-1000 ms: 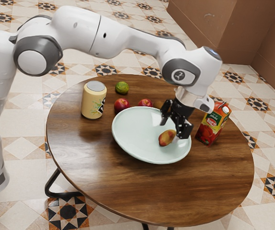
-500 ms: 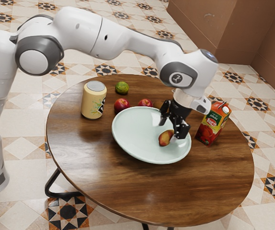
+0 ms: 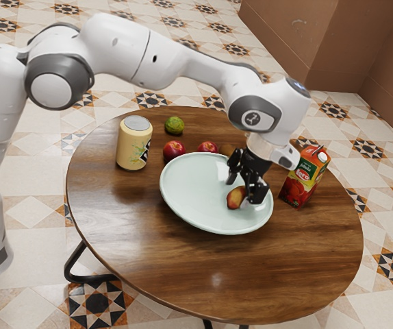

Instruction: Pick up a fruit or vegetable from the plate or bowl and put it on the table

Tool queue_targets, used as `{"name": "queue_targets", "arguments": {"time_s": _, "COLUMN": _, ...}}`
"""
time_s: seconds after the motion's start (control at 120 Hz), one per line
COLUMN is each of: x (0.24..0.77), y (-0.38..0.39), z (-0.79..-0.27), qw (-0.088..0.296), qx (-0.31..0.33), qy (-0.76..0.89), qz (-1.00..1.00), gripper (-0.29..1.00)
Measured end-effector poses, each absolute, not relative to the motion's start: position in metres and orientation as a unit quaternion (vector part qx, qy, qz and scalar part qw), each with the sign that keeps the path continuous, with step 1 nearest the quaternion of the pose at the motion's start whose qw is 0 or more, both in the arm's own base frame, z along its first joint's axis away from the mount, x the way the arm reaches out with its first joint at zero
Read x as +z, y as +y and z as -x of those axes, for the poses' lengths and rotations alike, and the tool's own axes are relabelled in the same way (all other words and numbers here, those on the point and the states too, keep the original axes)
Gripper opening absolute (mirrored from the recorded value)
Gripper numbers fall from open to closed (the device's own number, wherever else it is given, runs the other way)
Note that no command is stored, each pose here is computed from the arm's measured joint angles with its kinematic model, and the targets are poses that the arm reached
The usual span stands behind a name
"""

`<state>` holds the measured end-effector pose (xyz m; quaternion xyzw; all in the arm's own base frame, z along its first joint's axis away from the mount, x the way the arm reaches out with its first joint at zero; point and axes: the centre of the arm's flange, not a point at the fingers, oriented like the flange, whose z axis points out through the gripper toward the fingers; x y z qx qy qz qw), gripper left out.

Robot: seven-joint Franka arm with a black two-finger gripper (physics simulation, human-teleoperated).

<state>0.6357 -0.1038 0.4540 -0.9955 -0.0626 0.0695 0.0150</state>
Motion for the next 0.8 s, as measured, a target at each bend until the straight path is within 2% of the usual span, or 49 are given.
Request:
{"name": "queue_targets", "arguments": {"time_s": 0.292, "x": 0.4547, "y": -0.1063, "z": -0.6358, "qw": -0.006, "qx": 0.071, "qy": -0.062, "qz": 0.996, "gripper": 0.65}}
{"name": "queue_targets", "arguments": {"time_s": 0.8, "x": 0.4467, "y": -0.1010, "z": -0.6366, "qw": -0.009, "qx": 0.078, "qy": -0.062, "qz": 0.995, "gripper": 0.59}}
